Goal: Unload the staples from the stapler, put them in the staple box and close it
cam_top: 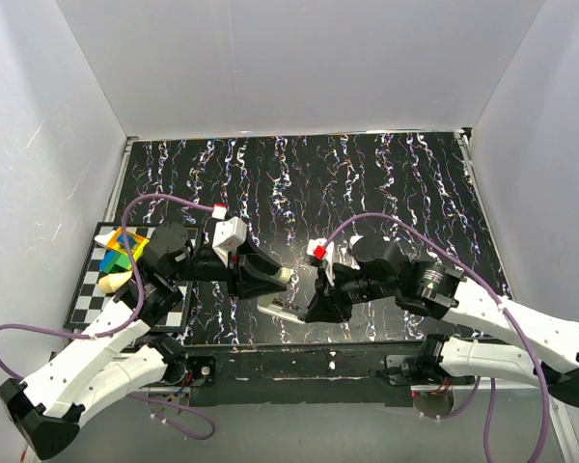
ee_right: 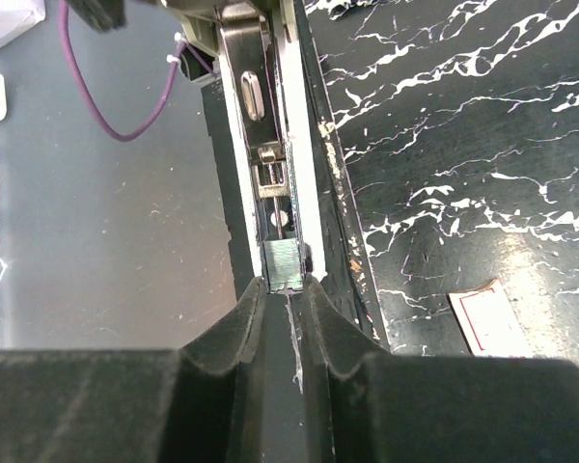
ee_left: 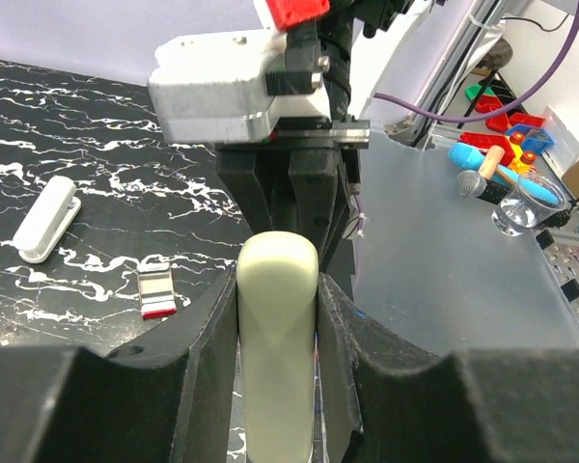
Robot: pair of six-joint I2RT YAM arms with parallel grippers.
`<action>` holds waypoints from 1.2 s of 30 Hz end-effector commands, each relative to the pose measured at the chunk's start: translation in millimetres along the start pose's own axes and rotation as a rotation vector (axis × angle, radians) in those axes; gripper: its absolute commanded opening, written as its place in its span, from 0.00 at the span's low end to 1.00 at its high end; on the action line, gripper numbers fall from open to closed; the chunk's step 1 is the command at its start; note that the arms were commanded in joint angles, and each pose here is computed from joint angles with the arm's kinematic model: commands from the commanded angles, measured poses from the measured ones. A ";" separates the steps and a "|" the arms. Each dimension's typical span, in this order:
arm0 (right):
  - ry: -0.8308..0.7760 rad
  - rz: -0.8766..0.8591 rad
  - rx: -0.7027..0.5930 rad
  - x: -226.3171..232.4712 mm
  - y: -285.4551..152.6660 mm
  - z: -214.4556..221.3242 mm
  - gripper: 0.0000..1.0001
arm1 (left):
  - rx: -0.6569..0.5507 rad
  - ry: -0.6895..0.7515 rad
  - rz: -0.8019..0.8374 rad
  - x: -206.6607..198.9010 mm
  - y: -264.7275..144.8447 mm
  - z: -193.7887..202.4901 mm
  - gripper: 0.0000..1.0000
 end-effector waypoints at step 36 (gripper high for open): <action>-0.077 0.621 -0.221 -57.8 -34.2 -105.5 0.01 | -0.125 -0.038 -0.548 62.5 -12.2 -29.9 0.00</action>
Point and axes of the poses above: each gripper's point midway between its finger pads, its own y axis out along the fingers, its own x axis along the line the jaws close on, z = x × y, the point moved 6 cm from there along -y, back along the fingers, and after that the axes turned 8 degrees about -y, right-handed, at the moved point
